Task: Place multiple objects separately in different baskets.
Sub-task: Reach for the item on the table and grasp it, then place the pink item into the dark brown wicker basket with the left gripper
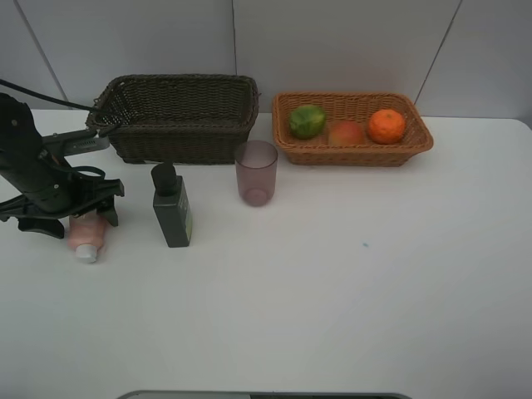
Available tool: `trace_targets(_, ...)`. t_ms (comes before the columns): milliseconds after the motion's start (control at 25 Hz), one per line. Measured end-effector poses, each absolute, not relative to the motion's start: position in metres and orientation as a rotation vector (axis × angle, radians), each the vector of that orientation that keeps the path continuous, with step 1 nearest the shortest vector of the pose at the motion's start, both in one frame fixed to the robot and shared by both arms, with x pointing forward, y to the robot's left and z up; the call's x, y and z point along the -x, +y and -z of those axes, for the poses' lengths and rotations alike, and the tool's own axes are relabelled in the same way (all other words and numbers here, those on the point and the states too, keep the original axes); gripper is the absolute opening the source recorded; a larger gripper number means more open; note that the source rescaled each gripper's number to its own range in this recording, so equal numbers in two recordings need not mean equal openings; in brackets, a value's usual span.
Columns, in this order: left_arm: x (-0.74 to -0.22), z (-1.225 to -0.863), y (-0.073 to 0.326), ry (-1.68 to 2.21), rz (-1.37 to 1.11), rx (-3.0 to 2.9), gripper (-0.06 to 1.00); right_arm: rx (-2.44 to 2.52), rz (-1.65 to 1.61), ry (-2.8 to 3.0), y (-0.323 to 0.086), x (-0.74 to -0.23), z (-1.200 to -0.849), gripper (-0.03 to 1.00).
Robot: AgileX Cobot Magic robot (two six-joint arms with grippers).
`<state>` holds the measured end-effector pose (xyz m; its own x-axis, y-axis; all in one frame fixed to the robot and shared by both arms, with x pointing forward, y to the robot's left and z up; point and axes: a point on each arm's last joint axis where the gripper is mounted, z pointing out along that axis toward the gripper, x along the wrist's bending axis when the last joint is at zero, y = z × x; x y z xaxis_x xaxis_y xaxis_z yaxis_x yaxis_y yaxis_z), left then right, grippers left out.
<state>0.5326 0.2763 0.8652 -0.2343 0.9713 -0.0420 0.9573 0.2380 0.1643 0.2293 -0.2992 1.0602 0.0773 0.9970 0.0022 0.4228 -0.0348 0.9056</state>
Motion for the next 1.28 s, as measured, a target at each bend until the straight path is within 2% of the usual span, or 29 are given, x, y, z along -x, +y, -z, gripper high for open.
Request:
trace_targets(160,-0.5327,-0.8652,0.2759,2.367,-0.152,-1.841,0.96,-1.573,-0.927,1.454,-0.2992,-0.2293,-1.0602,0.71)
trace_targets(200,-0.5329,-0.8652,0.2761,2.367,-0.153,-1.838,0.92,-1.573,-0.927,1.454,-0.2992,-0.2293,-1.0602,0.71)
trace_targets(320,-0.5332,-0.8651,0.276,2.367,-0.153,-1.831,0.68,-1.574,-0.927,1.453,-0.2992,-0.2293,-1.0602,0.71)
trace_targets(360,-0.5333,-0.8651,0.2758,2.368,-0.152,-1.827,0.66,-1.574,-0.927,1.453,-0.2992,-0.2293,-1.0602,0.71)
trace_targets(1280,-0.5355,-0.8652,0.2755,2.354,-0.168,-1.811,0.66,-1.574,-0.927,1.453,-0.2992,-0.2293,-1.0602,0.71)
